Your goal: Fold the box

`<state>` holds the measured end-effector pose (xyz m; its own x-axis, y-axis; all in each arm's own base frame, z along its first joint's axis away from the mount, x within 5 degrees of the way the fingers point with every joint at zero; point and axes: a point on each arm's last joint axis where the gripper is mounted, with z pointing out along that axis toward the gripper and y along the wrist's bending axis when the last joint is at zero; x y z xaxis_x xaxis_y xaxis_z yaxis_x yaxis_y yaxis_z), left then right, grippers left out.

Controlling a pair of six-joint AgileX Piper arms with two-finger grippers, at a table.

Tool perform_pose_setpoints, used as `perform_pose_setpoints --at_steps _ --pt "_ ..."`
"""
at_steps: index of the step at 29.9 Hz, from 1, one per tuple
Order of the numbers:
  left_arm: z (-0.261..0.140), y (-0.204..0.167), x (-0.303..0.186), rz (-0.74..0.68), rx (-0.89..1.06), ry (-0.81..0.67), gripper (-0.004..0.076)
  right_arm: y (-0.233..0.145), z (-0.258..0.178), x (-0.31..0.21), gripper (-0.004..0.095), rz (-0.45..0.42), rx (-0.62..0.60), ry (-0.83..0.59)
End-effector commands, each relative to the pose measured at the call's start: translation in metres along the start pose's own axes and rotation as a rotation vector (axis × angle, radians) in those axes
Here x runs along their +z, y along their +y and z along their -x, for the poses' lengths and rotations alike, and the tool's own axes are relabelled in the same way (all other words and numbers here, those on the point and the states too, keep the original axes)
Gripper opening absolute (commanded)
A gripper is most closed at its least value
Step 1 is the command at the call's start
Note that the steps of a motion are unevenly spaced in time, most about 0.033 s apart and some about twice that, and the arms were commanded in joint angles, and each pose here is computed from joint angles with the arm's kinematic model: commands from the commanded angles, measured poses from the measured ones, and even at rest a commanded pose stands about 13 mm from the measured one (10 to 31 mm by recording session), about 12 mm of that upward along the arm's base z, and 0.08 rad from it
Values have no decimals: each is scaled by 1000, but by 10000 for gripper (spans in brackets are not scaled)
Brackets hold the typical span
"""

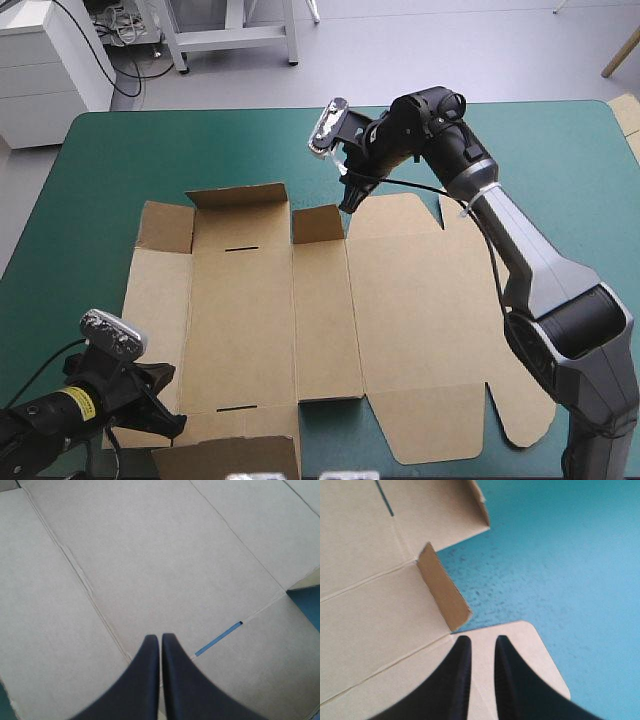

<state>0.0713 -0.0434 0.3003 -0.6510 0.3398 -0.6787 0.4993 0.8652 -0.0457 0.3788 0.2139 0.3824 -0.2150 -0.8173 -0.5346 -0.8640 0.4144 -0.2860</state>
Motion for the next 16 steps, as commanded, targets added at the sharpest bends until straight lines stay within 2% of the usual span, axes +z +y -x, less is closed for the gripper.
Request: perform_pose_setpoints --at_steps 1,6,16 --pt "12 -2 -8 -14 -2 -82 -8 -8 6 -56 -20 -176 106 -61" --pt "12 -2 -8 -14 -2 -82 -8 -16 -2 -83 -21 -306 261 -50" --pt "12 -2 -8 -14 -2 -82 -8 -48 -45 -135 -21 -432 549 -97"
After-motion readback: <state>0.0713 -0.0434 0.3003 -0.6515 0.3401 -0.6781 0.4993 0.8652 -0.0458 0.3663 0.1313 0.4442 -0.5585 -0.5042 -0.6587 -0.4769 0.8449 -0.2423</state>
